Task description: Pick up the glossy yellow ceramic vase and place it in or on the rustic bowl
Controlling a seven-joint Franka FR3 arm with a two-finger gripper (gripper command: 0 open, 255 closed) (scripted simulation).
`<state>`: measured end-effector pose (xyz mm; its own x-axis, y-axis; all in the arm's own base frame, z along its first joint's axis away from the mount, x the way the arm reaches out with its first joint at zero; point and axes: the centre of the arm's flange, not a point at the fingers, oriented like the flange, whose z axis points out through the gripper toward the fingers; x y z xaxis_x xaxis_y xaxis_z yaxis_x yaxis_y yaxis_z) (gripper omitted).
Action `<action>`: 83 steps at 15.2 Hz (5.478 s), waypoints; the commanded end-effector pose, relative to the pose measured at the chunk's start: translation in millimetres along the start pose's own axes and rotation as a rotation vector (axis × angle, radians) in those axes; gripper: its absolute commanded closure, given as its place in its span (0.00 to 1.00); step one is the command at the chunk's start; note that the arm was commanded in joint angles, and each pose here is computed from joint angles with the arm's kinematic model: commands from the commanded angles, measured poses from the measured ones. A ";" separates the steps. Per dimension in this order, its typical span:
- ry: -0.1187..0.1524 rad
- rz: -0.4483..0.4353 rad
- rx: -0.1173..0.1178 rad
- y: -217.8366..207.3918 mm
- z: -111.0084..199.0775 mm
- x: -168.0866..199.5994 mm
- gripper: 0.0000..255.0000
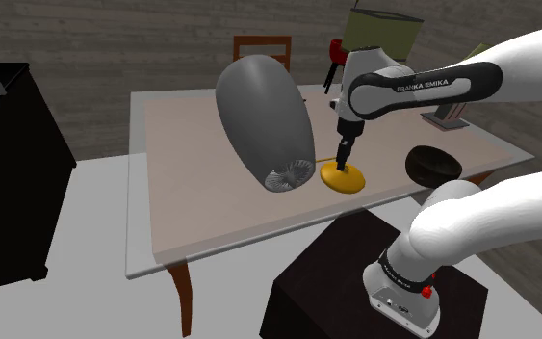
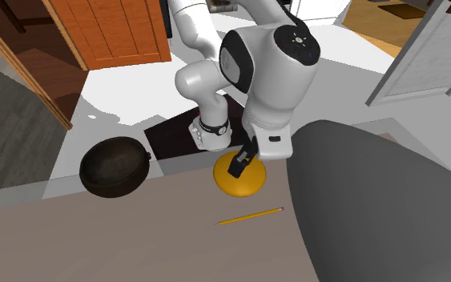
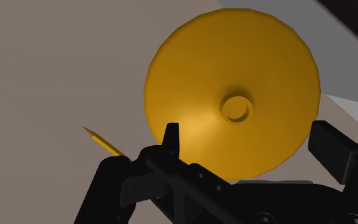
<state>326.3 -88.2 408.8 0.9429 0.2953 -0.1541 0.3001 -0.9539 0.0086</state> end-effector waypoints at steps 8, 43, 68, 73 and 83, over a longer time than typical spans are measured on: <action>0.000 0.000 0.000 -0.3 8.0 0.2 0.00; 0.001 0.000 0.000 0.8 -122.4 -20.1 1.00; 0.001 0.000 0.000 135.7 -161.6 -205.8 1.00; 0.001 0.000 0.000 175.2 -161.7 -258.6 1.00; 0.001 0.000 0.000 210.3 -130.5 -300.9 1.00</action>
<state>124.9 -371.0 591.9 0.9429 0.2954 -0.1538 0.3001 -0.9539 0.0082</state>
